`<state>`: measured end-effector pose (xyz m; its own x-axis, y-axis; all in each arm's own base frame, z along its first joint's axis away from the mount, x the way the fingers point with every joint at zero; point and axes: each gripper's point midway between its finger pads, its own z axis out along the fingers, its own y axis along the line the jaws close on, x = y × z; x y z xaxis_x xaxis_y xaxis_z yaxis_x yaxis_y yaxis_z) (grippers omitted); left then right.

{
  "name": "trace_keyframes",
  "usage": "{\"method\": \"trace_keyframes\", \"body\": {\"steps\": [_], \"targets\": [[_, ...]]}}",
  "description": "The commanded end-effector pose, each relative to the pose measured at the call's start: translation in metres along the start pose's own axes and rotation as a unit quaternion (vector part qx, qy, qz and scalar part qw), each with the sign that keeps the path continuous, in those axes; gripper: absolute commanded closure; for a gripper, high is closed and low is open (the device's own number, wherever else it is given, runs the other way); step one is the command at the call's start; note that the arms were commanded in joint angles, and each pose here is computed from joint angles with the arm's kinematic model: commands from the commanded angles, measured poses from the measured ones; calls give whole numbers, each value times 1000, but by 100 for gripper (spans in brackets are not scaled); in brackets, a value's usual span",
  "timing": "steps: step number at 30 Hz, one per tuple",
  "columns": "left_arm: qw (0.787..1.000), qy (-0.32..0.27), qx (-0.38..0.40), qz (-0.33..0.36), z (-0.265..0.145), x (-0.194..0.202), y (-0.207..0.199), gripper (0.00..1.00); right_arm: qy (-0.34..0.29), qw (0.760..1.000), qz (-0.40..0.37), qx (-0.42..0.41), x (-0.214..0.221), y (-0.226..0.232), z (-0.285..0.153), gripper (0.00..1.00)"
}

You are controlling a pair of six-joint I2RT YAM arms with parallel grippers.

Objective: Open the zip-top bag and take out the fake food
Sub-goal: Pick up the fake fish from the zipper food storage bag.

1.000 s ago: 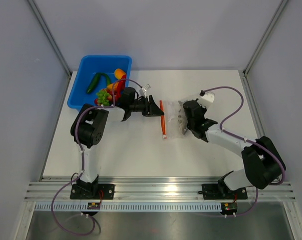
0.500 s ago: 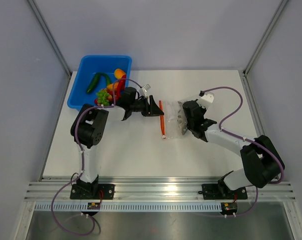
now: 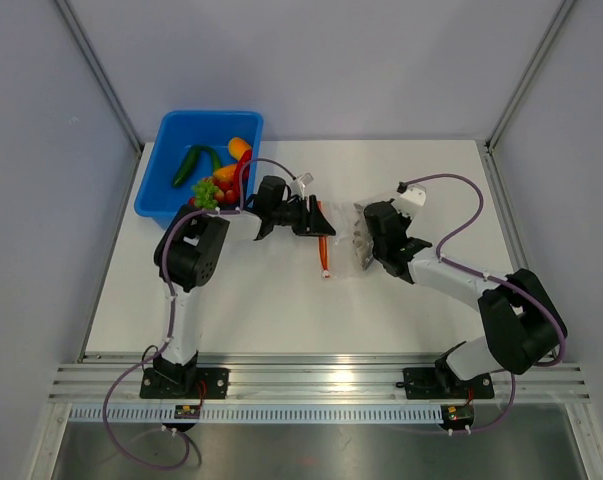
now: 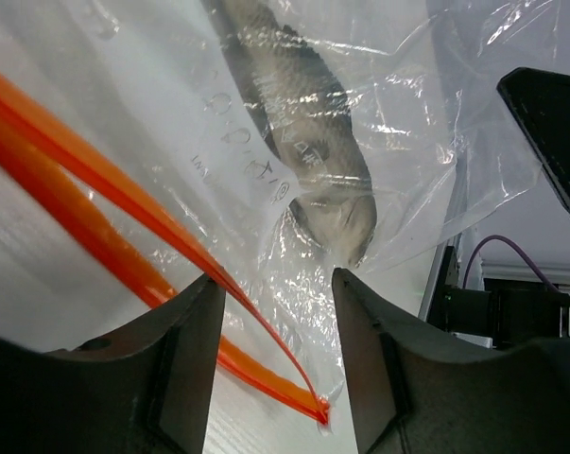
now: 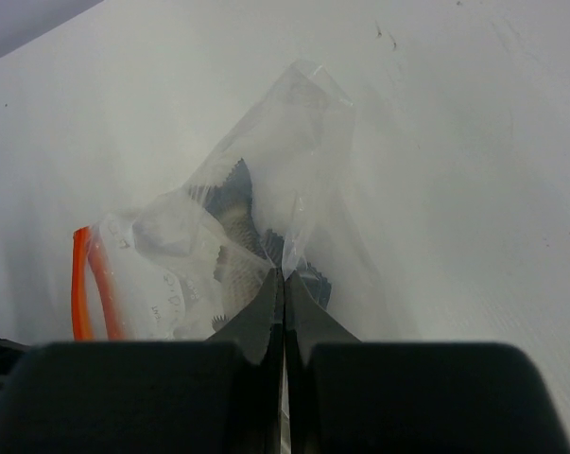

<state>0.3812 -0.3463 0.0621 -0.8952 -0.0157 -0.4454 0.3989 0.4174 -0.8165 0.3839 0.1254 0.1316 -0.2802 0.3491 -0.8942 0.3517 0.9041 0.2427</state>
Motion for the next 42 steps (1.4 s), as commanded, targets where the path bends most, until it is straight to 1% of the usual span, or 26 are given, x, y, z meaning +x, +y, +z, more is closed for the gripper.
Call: {"method": "trace_keyframes", "body": {"steps": [1,3,5,6,8,10,11,12,17,22,25,26,30,33,36,37,42], "targets": [[999,-8,22,34,5,-15,-10,52,-15,999,34,-21,-15,19,1,100],[999,-7,27,35,6,-15,-10,57,-15,999,37,-21,-15,19,1,100],[998,-4,49,35,6,-15,-18,58,-12,999,36,-22,-13,20,1,100],[998,-7,57,41,6,-16,-21,67,-11,999,36,-24,-13,20,0,100],[996,-6,72,47,5,-16,-26,76,-9,999,37,-26,-12,20,-1,100],[995,0,84,47,4,-15,-31,91,-10,999,40,-28,-13,19,-3,100],[995,-2,87,50,2,-17,-33,97,-10,999,40,-26,-13,17,-3,100],[995,-2,88,50,1,-16,-33,100,-14,999,40,-21,-16,15,-4,100],[993,-41,95,61,-21,-32,-38,100,-24,999,31,13,-24,-2,-5,100],[987,-60,127,74,-47,-44,-65,100,-34,999,27,28,-40,-18,-5,100],[985,-68,146,66,-61,-49,-78,100,-30,998,31,37,-44,-30,-2,100],[983,-78,151,73,-68,-55,-79,100,-27,998,33,44,-45,-38,3,100],[982,-86,152,63,-78,-60,-74,100,-15,998,33,52,-39,-49,11,100],[982,-85,161,52,-78,-62,-70,100,-16,998,23,51,-45,-47,10,100],[982,-83,164,43,-75,-61,-66,100,-21,999,29,32,-60,-36,6,100],[982,-83,164,43,-74,-61,-65,100,-14,999,21,31,-62,-34,2,100],[983,-84,156,40,-69,-60,-55,100,-26,999,15,12,-80,-17,-16,100]]}}
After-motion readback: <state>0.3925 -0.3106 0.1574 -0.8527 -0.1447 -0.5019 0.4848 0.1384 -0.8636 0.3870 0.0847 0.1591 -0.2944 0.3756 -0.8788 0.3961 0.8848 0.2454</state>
